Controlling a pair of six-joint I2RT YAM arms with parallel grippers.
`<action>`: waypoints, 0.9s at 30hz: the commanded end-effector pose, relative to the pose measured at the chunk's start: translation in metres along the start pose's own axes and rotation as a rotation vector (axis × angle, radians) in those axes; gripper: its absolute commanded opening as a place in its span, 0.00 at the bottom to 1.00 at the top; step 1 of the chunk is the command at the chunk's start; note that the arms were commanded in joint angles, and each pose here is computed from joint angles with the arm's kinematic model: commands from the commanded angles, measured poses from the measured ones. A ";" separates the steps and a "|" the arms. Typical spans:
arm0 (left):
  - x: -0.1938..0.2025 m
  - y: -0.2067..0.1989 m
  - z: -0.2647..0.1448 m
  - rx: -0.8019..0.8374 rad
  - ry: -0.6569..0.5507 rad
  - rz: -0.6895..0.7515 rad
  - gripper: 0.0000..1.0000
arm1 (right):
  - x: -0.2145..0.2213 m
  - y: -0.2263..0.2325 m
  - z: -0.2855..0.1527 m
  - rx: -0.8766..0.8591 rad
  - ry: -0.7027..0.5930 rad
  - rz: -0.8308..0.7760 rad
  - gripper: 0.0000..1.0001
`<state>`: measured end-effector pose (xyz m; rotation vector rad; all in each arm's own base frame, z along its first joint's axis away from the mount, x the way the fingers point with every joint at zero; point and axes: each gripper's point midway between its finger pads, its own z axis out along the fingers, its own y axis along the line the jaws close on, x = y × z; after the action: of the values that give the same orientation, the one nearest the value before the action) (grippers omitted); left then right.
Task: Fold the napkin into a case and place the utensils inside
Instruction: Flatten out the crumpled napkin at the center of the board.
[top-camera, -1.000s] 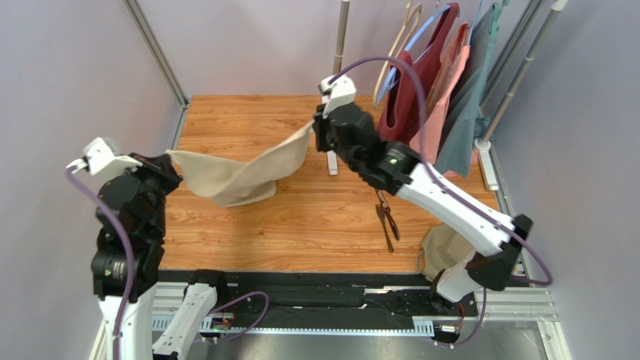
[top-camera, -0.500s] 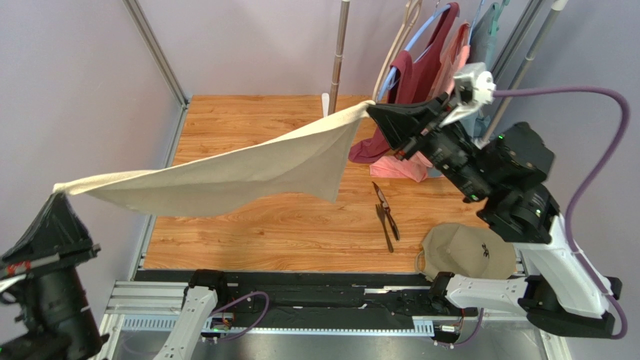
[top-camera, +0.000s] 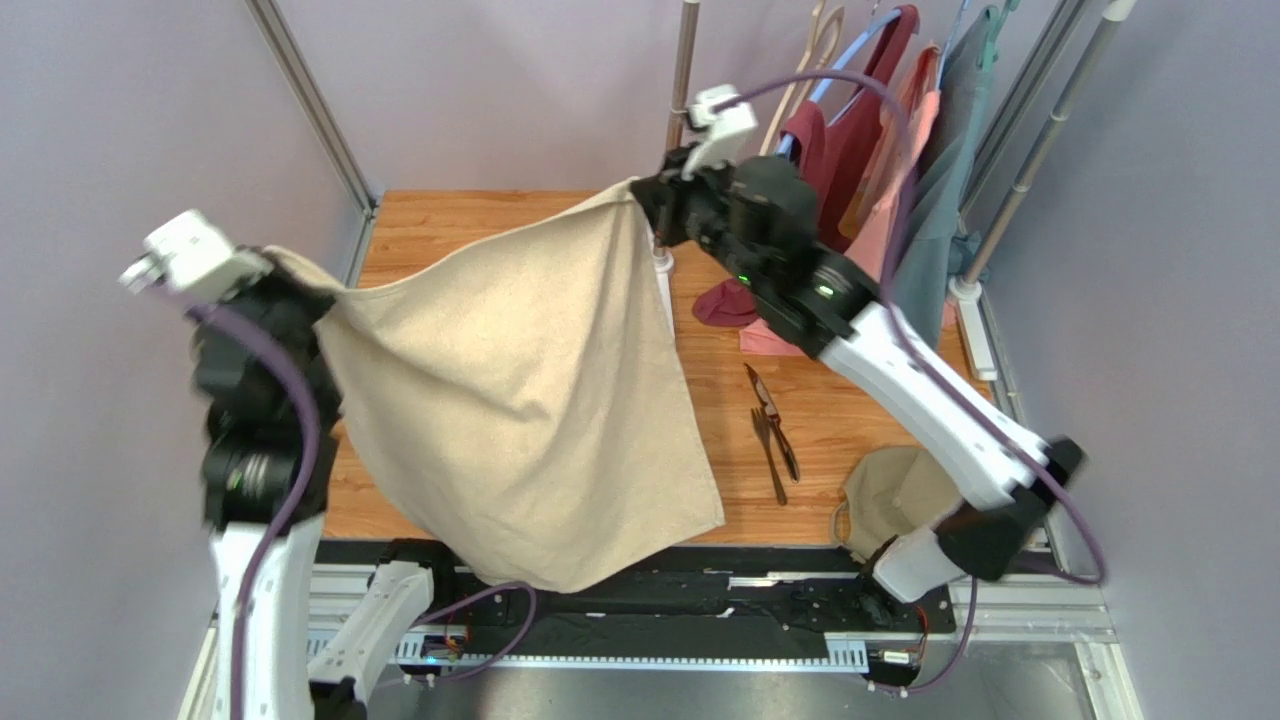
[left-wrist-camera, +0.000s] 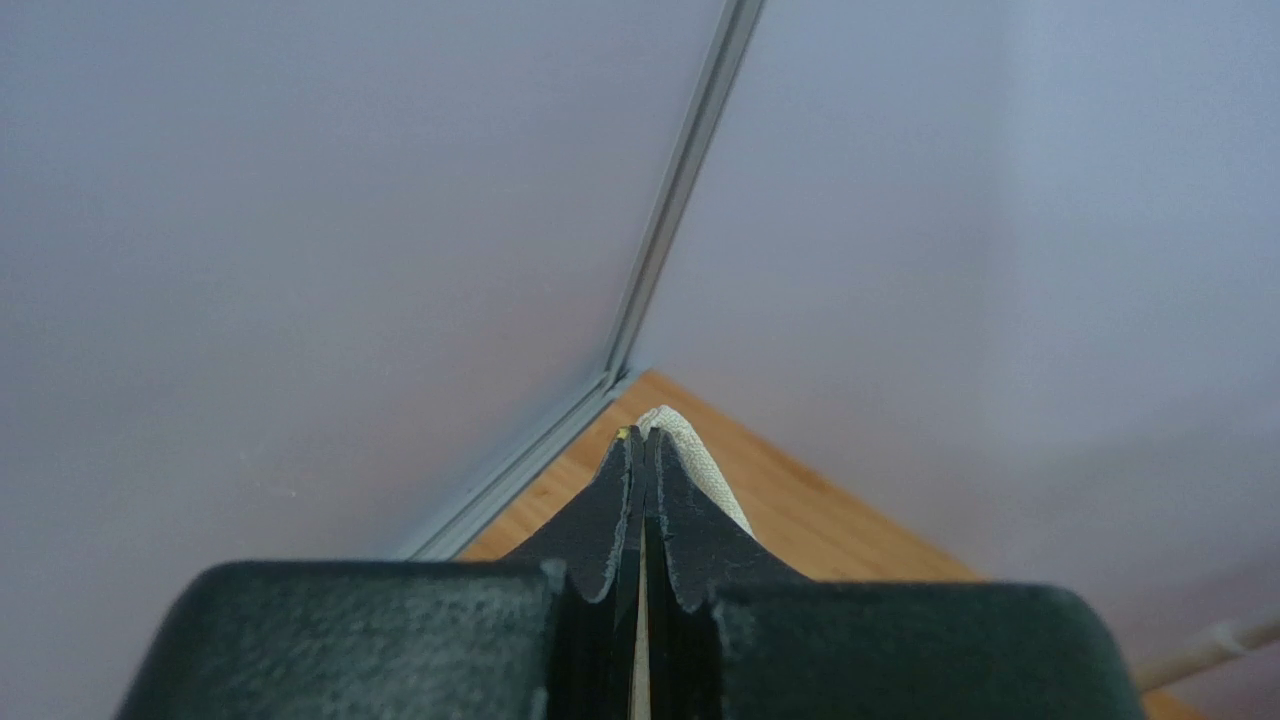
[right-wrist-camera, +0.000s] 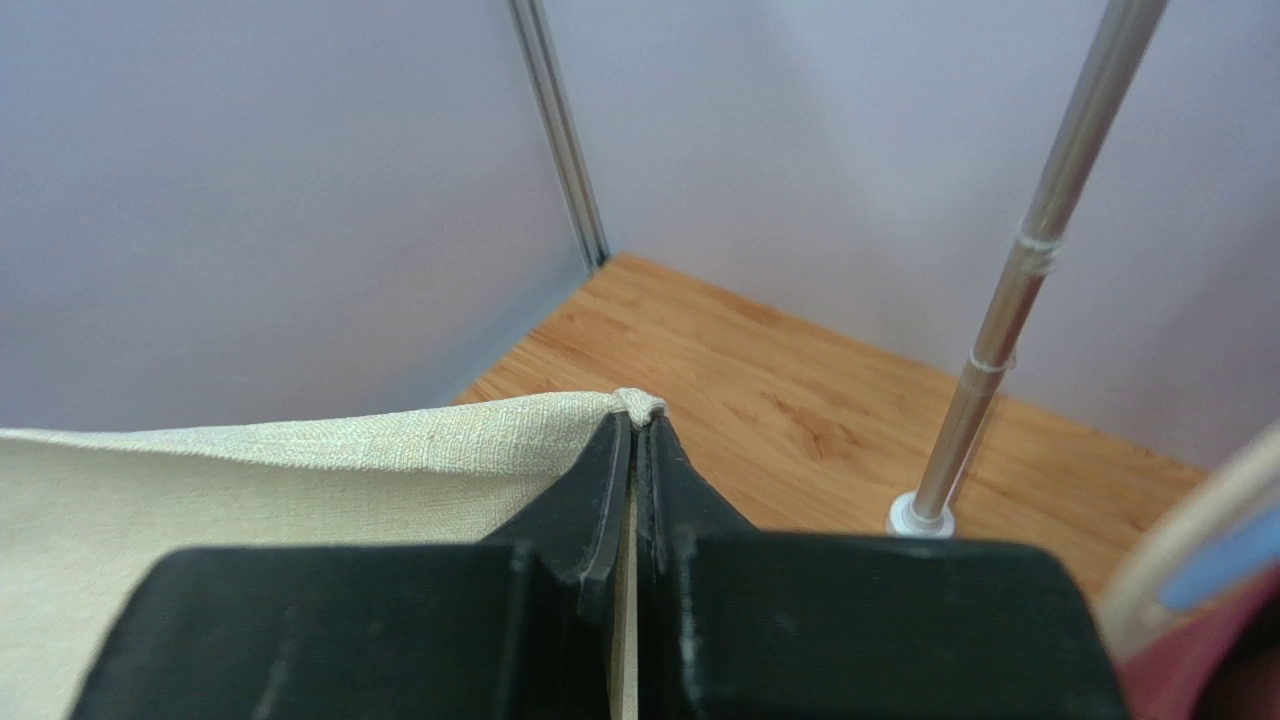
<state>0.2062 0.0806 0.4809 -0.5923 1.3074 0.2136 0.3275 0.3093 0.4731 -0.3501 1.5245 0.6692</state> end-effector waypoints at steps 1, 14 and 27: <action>0.075 -0.014 0.085 -0.141 0.082 0.137 0.00 | 0.051 -0.037 0.080 0.105 0.073 0.000 0.00; 0.309 0.013 0.249 -0.308 0.414 0.342 0.00 | 0.234 -0.160 0.233 0.368 0.142 0.017 0.00; 0.366 0.024 0.321 -0.422 0.532 0.338 0.42 | 0.276 -0.216 0.293 0.420 0.001 0.151 0.57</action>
<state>0.5534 0.1906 0.1348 -0.7025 1.9574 0.6581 0.6439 0.3760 0.1371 -0.0511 1.7824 0.4031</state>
